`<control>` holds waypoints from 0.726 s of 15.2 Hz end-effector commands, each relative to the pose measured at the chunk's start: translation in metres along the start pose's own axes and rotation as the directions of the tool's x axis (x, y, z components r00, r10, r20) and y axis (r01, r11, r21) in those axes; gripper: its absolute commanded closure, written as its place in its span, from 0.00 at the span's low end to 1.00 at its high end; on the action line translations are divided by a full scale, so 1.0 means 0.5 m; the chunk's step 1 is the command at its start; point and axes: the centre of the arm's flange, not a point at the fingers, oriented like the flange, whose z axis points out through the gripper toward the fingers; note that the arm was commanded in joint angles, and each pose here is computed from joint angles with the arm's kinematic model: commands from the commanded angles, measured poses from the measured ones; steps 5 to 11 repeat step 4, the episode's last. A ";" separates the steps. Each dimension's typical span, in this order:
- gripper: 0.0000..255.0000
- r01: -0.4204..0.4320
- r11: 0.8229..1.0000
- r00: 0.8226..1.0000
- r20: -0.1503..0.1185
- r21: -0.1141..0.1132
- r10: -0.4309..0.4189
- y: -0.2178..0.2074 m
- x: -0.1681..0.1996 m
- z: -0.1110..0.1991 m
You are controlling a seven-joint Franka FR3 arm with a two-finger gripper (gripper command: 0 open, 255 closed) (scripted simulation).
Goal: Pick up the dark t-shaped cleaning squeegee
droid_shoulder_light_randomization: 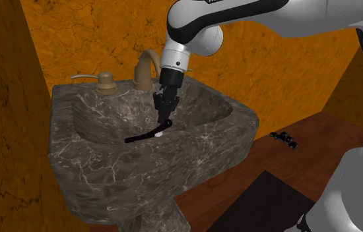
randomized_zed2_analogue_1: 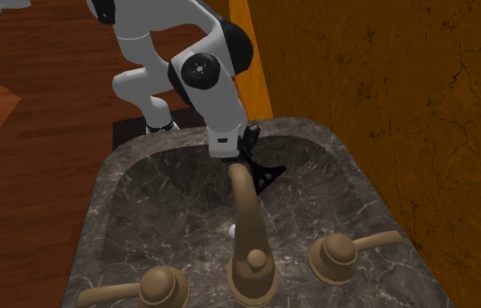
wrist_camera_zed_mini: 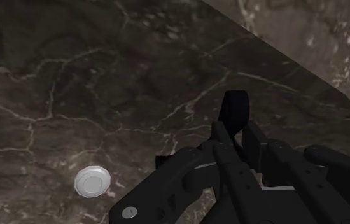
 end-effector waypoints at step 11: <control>1.00 0.000 1.000 1.000 0.000 0.000 0.000 -0.013 0.001 -0.032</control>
